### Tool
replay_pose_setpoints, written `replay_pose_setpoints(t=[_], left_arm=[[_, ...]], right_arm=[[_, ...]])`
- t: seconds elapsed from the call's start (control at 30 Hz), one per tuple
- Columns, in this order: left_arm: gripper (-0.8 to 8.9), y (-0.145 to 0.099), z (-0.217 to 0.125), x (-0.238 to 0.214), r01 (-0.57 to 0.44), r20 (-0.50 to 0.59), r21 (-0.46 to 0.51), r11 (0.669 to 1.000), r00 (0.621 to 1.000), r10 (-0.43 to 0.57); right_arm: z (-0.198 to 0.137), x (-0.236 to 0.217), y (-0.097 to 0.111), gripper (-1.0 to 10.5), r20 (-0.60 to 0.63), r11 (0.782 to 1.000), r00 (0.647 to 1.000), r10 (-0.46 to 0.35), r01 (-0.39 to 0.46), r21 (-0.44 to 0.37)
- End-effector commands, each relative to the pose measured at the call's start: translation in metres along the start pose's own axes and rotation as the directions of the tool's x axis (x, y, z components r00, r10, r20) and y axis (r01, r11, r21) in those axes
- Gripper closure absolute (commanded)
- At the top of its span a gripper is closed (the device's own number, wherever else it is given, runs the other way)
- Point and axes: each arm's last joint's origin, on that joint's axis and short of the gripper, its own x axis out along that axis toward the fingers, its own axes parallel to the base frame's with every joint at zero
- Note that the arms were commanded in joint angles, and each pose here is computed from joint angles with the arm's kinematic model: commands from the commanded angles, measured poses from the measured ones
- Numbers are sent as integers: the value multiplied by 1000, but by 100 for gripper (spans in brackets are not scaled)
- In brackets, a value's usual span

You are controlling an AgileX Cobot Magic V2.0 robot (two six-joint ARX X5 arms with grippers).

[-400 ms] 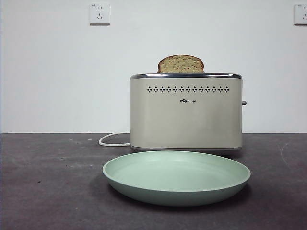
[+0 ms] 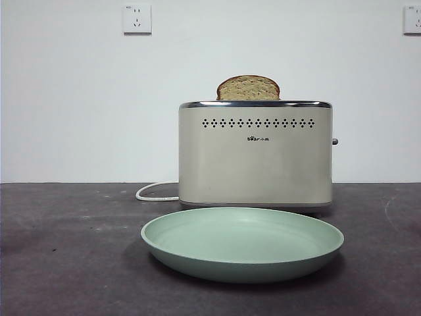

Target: Take the bread from the toaster,put the bread on the plate,put the plate on the table

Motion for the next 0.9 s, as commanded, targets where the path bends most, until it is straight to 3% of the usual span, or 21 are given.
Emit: replay_pose_setpoints(t=[0.03, 0.23, 0.4, 0.53, 0.77, 0.83, 0.9], left_arm=[[820, -5, 10, -2, 53, -38, 15, 998, 998, -52], [820, -13, 31, -4, 121, -162, 23, 992, 980, -116], [820, -19, 46, -6, 185, -242, 25, 983, 955, -173], [820, -23, 55, -8, 224, -240, 37, 974, 948, -209], [811, -25, 60, -10, 230, -228, 47, 972, 950, -214], [732, -25, 60, -10, 231, -226, 48, 972, 950, -215], [516, -25, 61, -10, 232, -223, 50, 971, 951, -215]], right_arm=[[22, -5, 9, 958, -62, 995, 998, 10, -16, -94], [57, -14, 23, 958, -205, 987, 979, 18, -50, -152], [65, -18, 28, 958, -321, 988, 947, 15, -63, -140], [61, -19, 30, 958, -369, 985, 927, 61, -115, -126], [61, -19, 31, 936, -372, 983, 925, 79, -134, -125], [61, -19, 31, 831, -372, 983, 925, 78, -133, -125], [61, -19, 31, 626, -372, 983, 925, 78, -133, -123]])
